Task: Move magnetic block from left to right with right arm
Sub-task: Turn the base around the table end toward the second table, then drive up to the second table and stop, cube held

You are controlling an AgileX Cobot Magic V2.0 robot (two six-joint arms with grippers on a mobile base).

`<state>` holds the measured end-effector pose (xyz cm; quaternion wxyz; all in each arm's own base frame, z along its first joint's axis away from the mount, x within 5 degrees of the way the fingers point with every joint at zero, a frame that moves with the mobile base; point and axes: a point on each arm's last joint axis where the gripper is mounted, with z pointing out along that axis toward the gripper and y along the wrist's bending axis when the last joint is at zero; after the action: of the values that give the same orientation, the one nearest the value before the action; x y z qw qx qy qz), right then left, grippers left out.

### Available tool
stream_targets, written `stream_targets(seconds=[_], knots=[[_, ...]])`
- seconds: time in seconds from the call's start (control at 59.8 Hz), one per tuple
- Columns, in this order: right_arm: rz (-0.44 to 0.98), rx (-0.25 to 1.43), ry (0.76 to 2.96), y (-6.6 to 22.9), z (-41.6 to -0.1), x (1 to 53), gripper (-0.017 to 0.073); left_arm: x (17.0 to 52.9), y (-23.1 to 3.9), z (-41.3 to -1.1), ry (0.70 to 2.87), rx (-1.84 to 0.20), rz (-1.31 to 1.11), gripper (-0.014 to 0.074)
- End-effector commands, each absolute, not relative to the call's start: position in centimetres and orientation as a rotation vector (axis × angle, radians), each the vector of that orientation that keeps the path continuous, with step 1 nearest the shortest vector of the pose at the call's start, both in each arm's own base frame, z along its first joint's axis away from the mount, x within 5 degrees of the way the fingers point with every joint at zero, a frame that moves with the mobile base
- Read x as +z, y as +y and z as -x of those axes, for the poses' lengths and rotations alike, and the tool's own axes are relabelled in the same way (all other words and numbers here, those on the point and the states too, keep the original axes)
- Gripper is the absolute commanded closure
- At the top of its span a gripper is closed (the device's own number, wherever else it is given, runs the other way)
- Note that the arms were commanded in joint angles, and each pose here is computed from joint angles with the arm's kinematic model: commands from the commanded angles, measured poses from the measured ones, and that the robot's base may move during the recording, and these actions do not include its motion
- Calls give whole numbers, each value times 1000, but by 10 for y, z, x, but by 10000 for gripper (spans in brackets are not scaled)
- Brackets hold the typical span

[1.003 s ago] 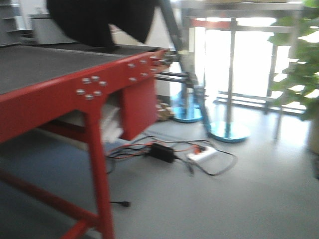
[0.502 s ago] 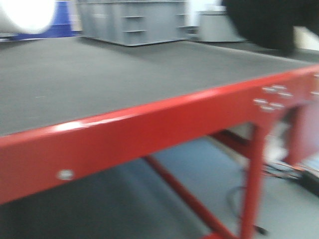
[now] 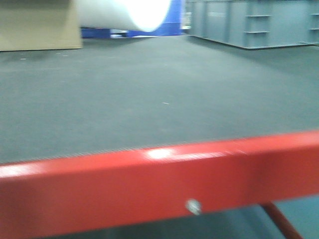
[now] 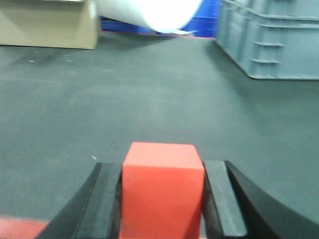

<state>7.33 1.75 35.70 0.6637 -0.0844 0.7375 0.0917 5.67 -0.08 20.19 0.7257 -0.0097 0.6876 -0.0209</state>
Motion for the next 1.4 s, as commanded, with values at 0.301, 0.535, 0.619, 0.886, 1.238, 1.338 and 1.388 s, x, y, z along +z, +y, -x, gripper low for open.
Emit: stream_targets(seconds=[0.301, 0.535, 0.619, 0.886, 1.238, 1.338, 1.388], knots=[[196, 203, 1556, 18, -73, 373, 303, 208, -1, -55, 1424, -49, 25, 710], [196, 203, 1556, 18, -73, 373, 303, 208, -1, -55, 1424, -49, 25, 710], [196, 203, 1556, 18, -73, 373, 303, 208, -1, -55, 1424, -49, 25, 710], [196, 203, 1556, 18, -73, 373, 303, 208, -1, -55, 1424, -49, 25, 710], [196, 203, 1556, 18, -73, 373, 303, 208, -1, -55, 1424, -49, 25, 709], [196, 203, 1556, 18, -73, 373, 303, 208, -1, -55, 1424, -49, 25, 710], [196, 203, 1556, 18, -73, 373, 303, 208, -1, -55, 1424, -49, 25, 710]])
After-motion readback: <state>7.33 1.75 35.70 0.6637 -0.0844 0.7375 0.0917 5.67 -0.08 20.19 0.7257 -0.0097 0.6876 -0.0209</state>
